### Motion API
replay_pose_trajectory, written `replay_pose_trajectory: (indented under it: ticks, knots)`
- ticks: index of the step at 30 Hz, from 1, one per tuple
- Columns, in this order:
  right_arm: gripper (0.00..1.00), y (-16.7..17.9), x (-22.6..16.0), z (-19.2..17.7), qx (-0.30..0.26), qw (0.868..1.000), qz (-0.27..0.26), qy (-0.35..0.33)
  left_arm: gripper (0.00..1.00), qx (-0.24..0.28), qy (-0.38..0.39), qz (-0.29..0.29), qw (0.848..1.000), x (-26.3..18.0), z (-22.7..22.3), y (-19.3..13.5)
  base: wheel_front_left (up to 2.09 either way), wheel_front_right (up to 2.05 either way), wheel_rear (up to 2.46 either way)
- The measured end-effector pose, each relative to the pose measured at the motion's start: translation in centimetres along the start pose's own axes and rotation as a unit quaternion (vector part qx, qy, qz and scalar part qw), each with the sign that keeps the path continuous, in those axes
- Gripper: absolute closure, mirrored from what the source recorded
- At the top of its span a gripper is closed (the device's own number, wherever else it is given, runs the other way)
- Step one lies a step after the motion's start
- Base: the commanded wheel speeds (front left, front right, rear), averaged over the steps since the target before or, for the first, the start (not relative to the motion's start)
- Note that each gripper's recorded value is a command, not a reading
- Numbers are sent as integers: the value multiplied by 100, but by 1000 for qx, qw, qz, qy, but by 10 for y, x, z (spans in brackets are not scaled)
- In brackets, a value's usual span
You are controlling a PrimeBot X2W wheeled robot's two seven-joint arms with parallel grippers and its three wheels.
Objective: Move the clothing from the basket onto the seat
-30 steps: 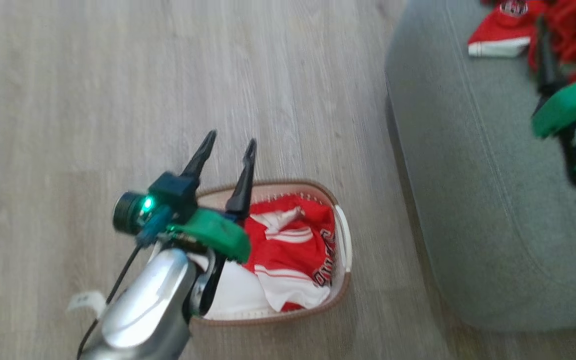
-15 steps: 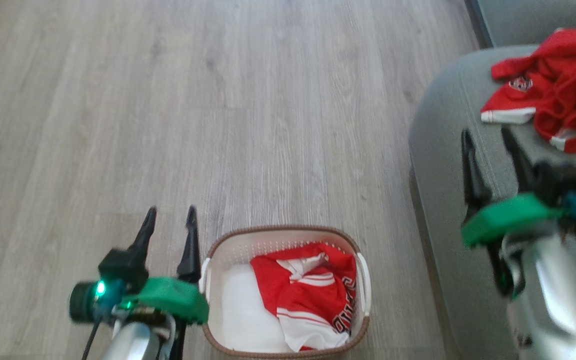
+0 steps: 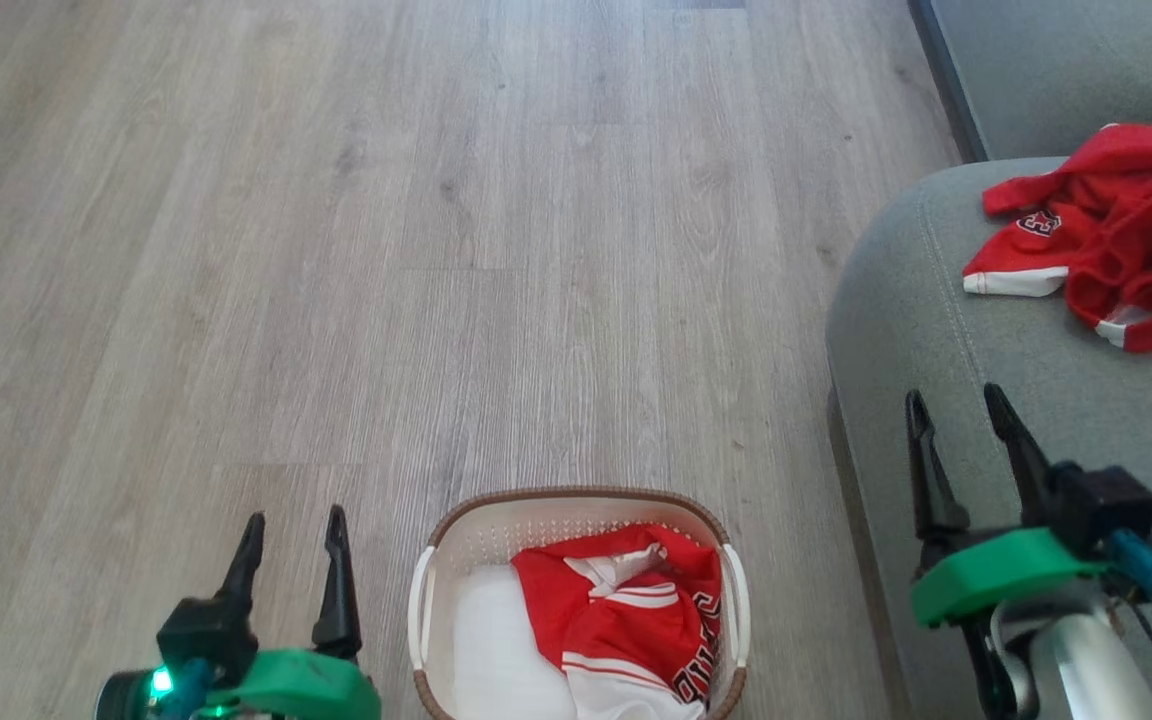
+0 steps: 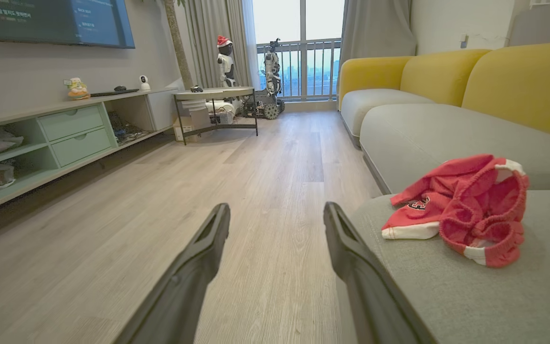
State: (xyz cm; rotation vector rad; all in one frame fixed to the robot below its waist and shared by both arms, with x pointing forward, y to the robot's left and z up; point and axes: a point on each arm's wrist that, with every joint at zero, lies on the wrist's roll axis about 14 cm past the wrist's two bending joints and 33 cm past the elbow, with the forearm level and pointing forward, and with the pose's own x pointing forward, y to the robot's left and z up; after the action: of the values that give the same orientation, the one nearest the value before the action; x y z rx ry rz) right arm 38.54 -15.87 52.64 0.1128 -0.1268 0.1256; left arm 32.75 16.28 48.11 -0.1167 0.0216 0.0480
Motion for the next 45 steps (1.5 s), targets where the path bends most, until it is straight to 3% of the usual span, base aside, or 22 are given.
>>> replay_pose_trajectory:
  ticks: [45]
  knots:
    - [0, -1, -19, -20, 24, 999, -8, 28, 0, 8, 11, -9, 1000, -4, -10, 1, 0, 0, 0]
